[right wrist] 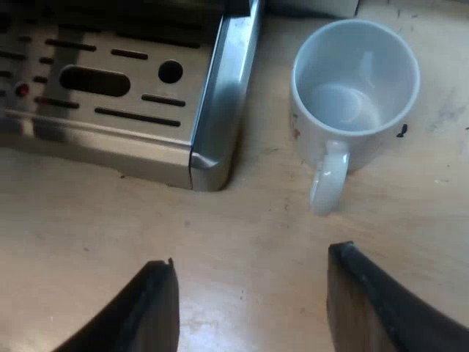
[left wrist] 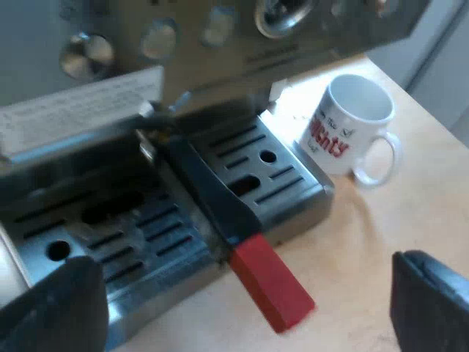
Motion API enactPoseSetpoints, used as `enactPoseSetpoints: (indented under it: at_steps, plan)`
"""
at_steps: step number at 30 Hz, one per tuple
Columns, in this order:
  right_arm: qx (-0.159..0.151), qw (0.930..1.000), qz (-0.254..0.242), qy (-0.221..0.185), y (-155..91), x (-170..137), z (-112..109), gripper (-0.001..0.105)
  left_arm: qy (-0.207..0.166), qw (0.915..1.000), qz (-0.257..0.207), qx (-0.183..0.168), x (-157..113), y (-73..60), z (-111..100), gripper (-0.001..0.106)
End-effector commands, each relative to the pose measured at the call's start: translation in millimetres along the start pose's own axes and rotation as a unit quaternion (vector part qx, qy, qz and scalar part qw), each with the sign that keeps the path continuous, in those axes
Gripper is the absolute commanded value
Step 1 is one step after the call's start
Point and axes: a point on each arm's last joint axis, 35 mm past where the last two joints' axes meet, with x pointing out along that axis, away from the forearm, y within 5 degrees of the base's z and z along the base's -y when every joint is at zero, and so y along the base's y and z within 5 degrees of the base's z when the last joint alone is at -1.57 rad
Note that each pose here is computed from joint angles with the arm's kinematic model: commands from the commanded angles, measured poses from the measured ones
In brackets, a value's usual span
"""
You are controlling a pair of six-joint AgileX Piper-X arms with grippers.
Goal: Remove mug from coffee machine
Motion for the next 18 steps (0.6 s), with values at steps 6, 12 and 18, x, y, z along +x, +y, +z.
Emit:
enactPoseSetpoints:
  at_steps: [6,12,18]
  plan:
    - [0.056,0.9976,-0.039,-0.010,-40.2,0.0,-0.3,0.049,-0.016,0.9958,0.089,0.006,-20.7,16.6,12.7,0.080]
    - [0.106,0.9908,-0.084,0.000,-70.6,-3.8,-11.4,0.048,-0.012,0.9945,0.104,-0.005,-23.1,19.3,11.8,0.080]
    - [0.116,0.9843,-0.132,-0.019,-77.0,-19.6,-17.2,0.048,0.008,0.9934,0.113,-0.013,-25.7,19.4,5.2,0.080]
